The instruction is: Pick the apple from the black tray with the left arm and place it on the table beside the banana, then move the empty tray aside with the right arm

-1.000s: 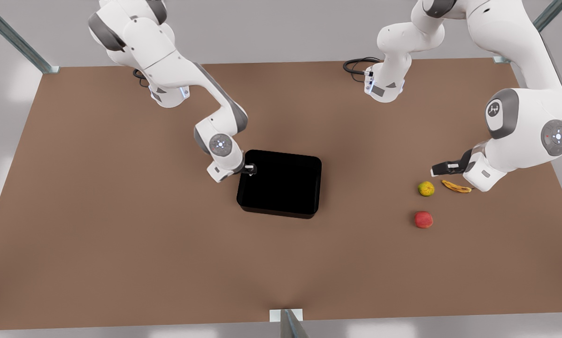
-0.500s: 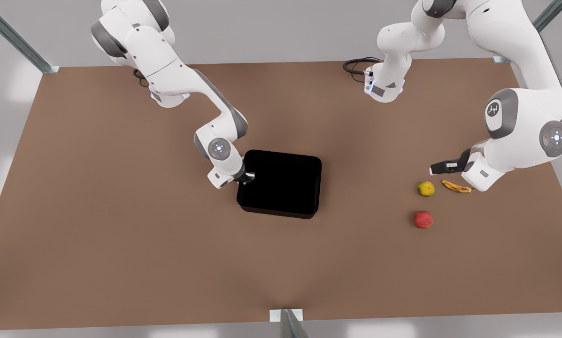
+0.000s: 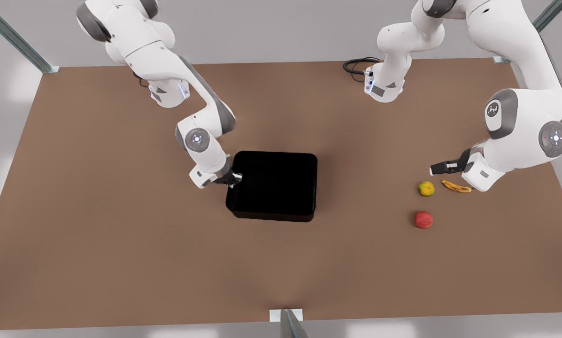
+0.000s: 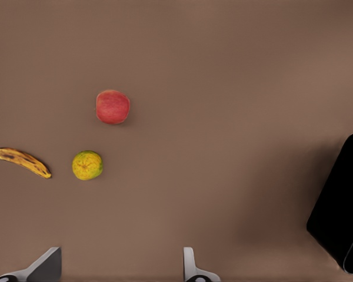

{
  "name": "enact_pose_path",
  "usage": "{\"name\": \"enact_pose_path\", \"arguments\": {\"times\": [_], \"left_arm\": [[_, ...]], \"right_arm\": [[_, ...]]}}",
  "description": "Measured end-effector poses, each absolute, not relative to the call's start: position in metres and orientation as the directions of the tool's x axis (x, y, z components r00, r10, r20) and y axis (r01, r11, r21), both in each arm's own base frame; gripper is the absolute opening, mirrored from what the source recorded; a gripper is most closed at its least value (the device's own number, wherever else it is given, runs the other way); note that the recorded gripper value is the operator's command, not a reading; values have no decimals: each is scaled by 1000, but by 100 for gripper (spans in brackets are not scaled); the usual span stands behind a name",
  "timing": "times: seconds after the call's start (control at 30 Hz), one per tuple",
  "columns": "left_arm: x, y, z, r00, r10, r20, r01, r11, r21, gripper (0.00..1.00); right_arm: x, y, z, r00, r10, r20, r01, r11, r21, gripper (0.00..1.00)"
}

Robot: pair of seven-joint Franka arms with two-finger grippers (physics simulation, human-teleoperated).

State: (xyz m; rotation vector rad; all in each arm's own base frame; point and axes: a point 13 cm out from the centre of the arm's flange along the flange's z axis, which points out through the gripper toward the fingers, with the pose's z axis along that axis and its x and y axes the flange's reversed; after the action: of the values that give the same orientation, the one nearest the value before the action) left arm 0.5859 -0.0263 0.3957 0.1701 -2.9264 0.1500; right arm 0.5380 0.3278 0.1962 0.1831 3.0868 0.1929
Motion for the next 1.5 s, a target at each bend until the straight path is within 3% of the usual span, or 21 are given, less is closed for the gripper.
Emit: {"name": "enact_pose_path", "arguments": {"times": [0.07,0.17,0.23,0.33,0.53,1.0,1.03,1.07,1.2,1.3,1.4,1.5], "left_arm": [[586,-26,395,-972,-105,211,-126,988,-89,100],[586,-26,395,-971,-107,212,-128,988,-88,100],[586,-26,396,-972,-108,211,-129,988,-88,100],[586,-27,396,-972,-108,210,-130,987,-91,100],[591,-34,405,-976,-102,191,-125,986,-111,100],[591,-41,406,-979,-82,187,-101,990,-95,100],[591,-41,406,-979,-81,187,-100,990,-95,100],[591,-41,405,-979,-81,187,-100,991,-94,100],[591,-43,403,-979,-76,190,-96,991,-93,100],[591,-46,403,-979,-72,191,-91,992,-92,100],[591,-47,402,-979,-69,192,-88,992,-91,100],[591,-47,402,-979,-70,192,-88,992,-90,100]], "right_arm": [[561,292,230,-987,148,-56,139,982,128,9],[624,196,301,-970,229,-84,216,967,133,8],[635,137,319,-968,244,-57,236,965,113,8],[630,57,316,-974,228,12,228,970,81,8],[615,-17,311,-995,66,78,69,997,43,8],[627,-97,222,-923,-303,237,-318,948,-28,13],[628,-100,218,-916,-320,242,-337,941,-29,30],[630,-102,217,-909,-337,245,-355,934,-34,61],[641,-112,227,-896,-382,229,-406,911,-70,100],[660,-60,310,-908,-407,99,-413,909,-56,100],[655,28,380,-903,-430,-7,-430,903,0,100],[646,52,397,-923,-385,-20,-385,922,42,100]]}}
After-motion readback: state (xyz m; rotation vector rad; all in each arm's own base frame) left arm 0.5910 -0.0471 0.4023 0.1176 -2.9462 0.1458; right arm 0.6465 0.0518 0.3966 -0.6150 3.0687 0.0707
